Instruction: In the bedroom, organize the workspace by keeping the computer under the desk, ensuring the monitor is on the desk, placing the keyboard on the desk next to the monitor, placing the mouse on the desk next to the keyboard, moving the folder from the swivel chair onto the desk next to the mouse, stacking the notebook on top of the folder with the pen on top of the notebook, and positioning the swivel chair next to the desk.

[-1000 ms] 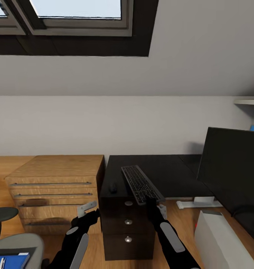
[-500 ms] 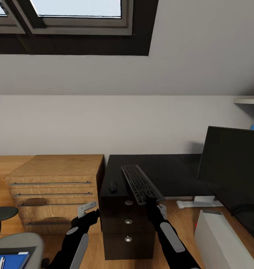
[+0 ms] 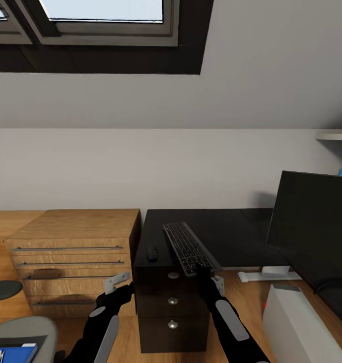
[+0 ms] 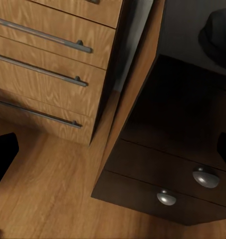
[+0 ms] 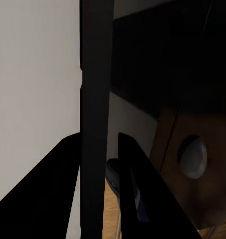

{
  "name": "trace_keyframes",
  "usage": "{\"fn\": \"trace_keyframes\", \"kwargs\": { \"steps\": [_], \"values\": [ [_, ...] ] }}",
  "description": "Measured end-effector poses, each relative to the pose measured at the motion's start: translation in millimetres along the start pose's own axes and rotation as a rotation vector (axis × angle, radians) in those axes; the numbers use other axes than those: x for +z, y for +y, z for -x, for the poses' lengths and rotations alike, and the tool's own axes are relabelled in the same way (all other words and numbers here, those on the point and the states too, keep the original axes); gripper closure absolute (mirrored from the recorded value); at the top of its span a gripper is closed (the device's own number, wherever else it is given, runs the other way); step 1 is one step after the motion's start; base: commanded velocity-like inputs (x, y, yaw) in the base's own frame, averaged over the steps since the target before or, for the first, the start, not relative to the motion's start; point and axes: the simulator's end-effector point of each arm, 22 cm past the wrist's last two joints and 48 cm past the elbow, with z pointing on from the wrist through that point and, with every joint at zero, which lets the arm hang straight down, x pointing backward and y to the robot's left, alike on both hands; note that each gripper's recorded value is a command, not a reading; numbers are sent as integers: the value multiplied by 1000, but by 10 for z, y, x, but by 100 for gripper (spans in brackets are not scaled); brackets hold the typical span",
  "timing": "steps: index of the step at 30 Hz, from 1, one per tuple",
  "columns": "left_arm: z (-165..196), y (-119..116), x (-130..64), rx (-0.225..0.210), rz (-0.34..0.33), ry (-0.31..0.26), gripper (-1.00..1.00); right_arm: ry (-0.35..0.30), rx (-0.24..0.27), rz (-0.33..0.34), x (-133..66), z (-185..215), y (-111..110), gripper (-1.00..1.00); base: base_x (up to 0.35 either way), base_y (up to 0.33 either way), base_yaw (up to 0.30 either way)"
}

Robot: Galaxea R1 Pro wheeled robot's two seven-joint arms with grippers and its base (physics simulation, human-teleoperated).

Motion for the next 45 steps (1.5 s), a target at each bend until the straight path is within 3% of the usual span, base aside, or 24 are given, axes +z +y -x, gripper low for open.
{"fn": "trace_keyframes", "kwargs": {
  "steps": [6, 7, 8, 23, 45],
  "values": [
    [-1, 2, 0, 0, 0, 0, -100, 0, 0, 0, 0, 0, 0, 100, 0, 0, 0],
    [-1, 2, 0, 0, 0, 0, -100, 0, 0, 0, 0, 0, 0, -100, 0, 0, 0],
    [-2, 1, 2, 0, 0, 1, -100, -1, 3, -25, -1, 3, -64, -100, 0, 0, 0],
    [5, 13, 5, -1, 2, -2, -100, -2, 2, -25, 0, 8, -61, -100, -13, 0, 0],
    [-6, 14, 10, 0, 3, 1, -100, -7, 6, -18, 3, 33, -32, -100, -315, 0, 0]
  ]
}}
